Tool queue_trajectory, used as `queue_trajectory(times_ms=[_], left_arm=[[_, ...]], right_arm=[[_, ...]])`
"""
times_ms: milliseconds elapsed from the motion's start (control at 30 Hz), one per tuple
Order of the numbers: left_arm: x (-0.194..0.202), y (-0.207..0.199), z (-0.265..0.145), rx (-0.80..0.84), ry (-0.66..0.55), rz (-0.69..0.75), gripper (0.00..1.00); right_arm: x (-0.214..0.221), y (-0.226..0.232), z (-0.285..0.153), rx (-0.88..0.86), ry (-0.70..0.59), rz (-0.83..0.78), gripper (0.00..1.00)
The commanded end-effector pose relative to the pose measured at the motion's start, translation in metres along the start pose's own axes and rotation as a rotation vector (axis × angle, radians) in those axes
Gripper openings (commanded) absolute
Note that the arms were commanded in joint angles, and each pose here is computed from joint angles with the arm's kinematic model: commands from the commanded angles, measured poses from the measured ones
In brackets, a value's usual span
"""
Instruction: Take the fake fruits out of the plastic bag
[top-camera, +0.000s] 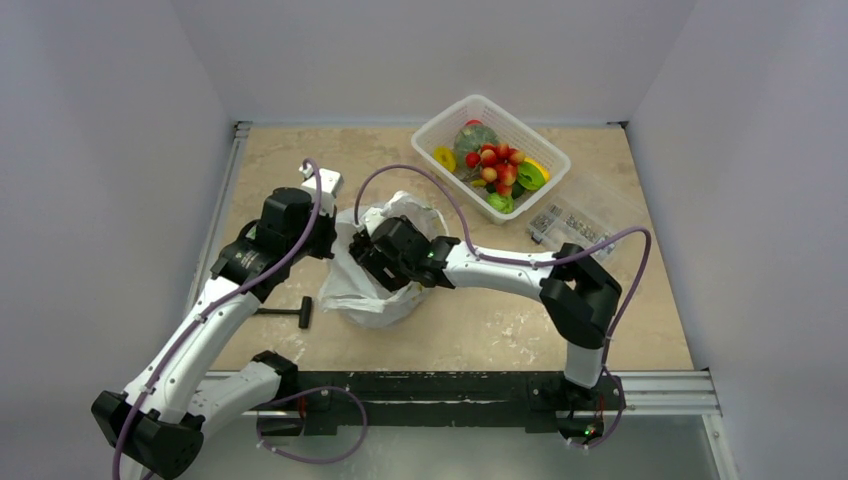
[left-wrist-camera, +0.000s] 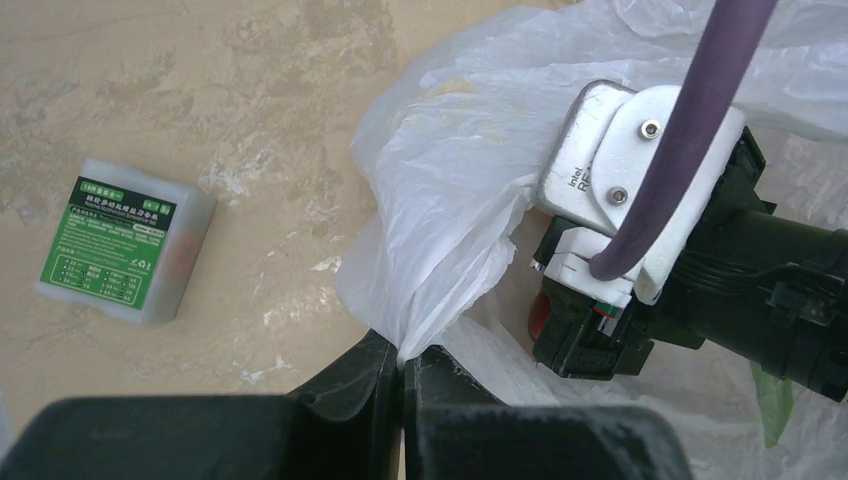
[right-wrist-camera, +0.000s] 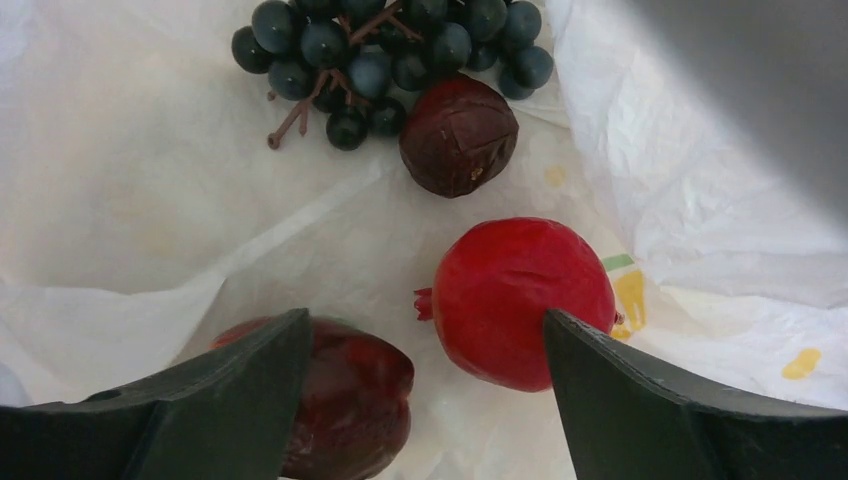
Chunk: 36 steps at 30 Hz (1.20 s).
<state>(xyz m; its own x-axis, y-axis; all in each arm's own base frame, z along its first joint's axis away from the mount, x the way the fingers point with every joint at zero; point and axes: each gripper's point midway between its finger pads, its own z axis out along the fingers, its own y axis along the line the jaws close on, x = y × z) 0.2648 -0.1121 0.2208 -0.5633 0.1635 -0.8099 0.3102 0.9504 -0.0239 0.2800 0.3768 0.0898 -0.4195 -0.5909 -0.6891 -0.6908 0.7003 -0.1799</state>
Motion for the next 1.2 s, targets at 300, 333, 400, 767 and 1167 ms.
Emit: queue_trajectory(times_ms=[300,333,400,767,1167], left_arm=[[-0.004,0.000,0.007,-0.008,-0.001,0.011,0.00],[-0.004,0.000,0.008,-0.007,0.001,0.012,0.00],[-0.004,0.000,0.009,-0.007,0.005,0.012,0.00],[-0.003,0.000,0.009,-0.008,0.009,0.012,0.00],[0.003,-0.003,0.015,0.004,0.049,0.016,0.00]], right_arm=[[0.042,0.012,0.036,-0.007,0.057,0.019,0.75],[0.042,0.013,0.037,-0.006,0.055,0.021,0.74],[0.046,0.013,0.042,-0.002,0.066,0.015,0.74],[0.062,0.000,0.034,0.051,0.064,0.018,0.74],[-0.075,0.005,-0.018,-0.050,-0.275,0.158,0.15]])
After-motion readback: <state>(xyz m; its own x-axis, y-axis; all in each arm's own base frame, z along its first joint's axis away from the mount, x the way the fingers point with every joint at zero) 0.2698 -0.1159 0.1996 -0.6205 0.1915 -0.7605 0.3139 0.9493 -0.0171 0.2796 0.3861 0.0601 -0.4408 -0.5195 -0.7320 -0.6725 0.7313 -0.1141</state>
